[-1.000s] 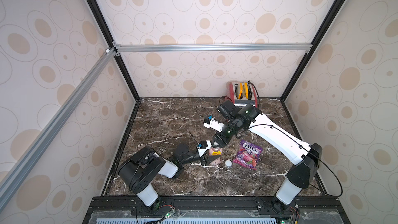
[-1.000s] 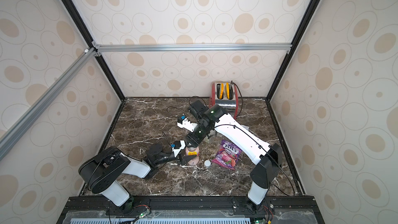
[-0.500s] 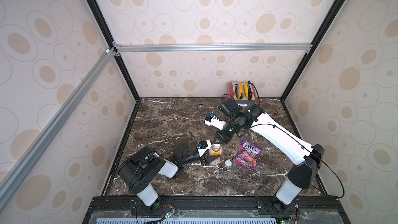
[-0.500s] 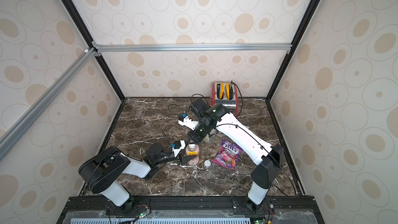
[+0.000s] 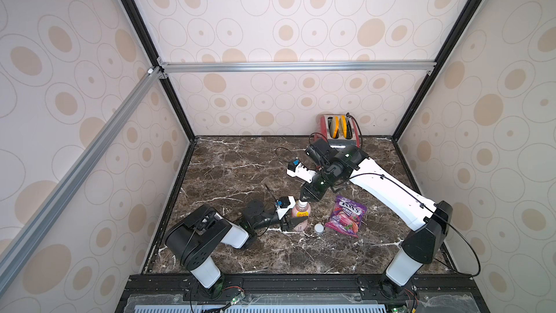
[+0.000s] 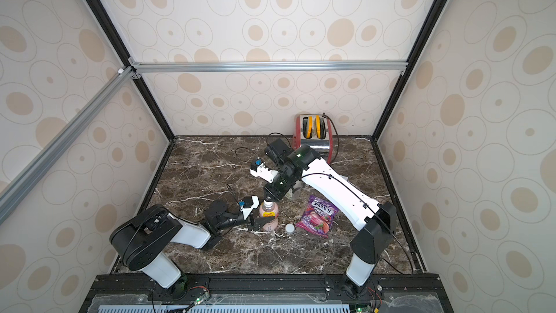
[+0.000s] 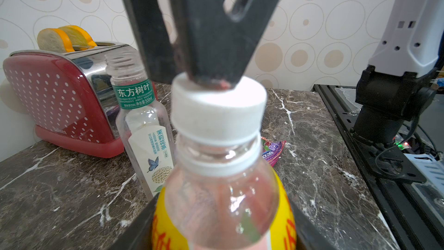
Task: Screw on the bottle caps
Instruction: Screw the bottle cap onto the plastic bottle.
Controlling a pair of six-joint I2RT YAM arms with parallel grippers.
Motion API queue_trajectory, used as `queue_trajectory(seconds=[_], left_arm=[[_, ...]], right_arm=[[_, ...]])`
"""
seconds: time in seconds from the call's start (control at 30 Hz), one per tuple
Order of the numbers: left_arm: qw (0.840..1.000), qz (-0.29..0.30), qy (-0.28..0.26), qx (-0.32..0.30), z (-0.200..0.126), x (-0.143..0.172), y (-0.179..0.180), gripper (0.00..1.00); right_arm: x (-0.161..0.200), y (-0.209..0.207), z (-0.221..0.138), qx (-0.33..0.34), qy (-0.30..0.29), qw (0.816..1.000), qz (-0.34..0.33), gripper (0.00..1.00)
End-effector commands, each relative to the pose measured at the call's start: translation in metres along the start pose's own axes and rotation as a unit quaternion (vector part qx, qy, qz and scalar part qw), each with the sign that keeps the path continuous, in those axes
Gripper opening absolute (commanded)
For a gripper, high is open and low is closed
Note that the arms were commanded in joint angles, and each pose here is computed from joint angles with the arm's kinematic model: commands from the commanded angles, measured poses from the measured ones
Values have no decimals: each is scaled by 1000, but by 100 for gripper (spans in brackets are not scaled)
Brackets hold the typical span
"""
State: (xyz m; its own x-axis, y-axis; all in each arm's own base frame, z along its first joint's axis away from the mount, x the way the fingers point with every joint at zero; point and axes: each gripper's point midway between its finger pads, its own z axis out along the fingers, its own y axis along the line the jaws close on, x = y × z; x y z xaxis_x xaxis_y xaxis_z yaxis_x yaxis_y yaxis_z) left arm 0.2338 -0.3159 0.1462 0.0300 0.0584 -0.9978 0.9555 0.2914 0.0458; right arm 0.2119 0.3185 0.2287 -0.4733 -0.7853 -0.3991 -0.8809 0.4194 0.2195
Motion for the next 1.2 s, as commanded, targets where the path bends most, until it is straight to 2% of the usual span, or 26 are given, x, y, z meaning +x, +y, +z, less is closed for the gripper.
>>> queue_trajectory(seconds=[0.0, 0.33, 0.5, 0.7, 0.83, 1.0, 1.17], left_arm=[[999, -18, 24, 12, 3, 11, -5, 67], [999, -10, 36, 19, 5, 14, -9, 67], [999, -13, 41, 8, 5, 15, -6, 67], [999, -20, 43, 2, 6, 15, -4, 67], [999, -20, 43, 1, 5, 15, -4, 67], [999, -21, 43, 3, 6, 15, -4, 67], [999, -21, 42, 4, 5, 14, -4, 67]], right_arm=[[24, -10, 19, 6, 65, 998, 28, 28], [20, -15, 14, 13, 69, 997, 44, 24], [6, -11, -2, 24, 31, 999, 24, 25], [-4, -4, -31, 73, -23, 997, -28, 37], [-4, -1, -33, 90, -46, 992, -76, 48], [-8, 8, -34, 90, -101, 983, -126, 60], [-4, 7, -23, 88, -86, 982, -146, 65]])
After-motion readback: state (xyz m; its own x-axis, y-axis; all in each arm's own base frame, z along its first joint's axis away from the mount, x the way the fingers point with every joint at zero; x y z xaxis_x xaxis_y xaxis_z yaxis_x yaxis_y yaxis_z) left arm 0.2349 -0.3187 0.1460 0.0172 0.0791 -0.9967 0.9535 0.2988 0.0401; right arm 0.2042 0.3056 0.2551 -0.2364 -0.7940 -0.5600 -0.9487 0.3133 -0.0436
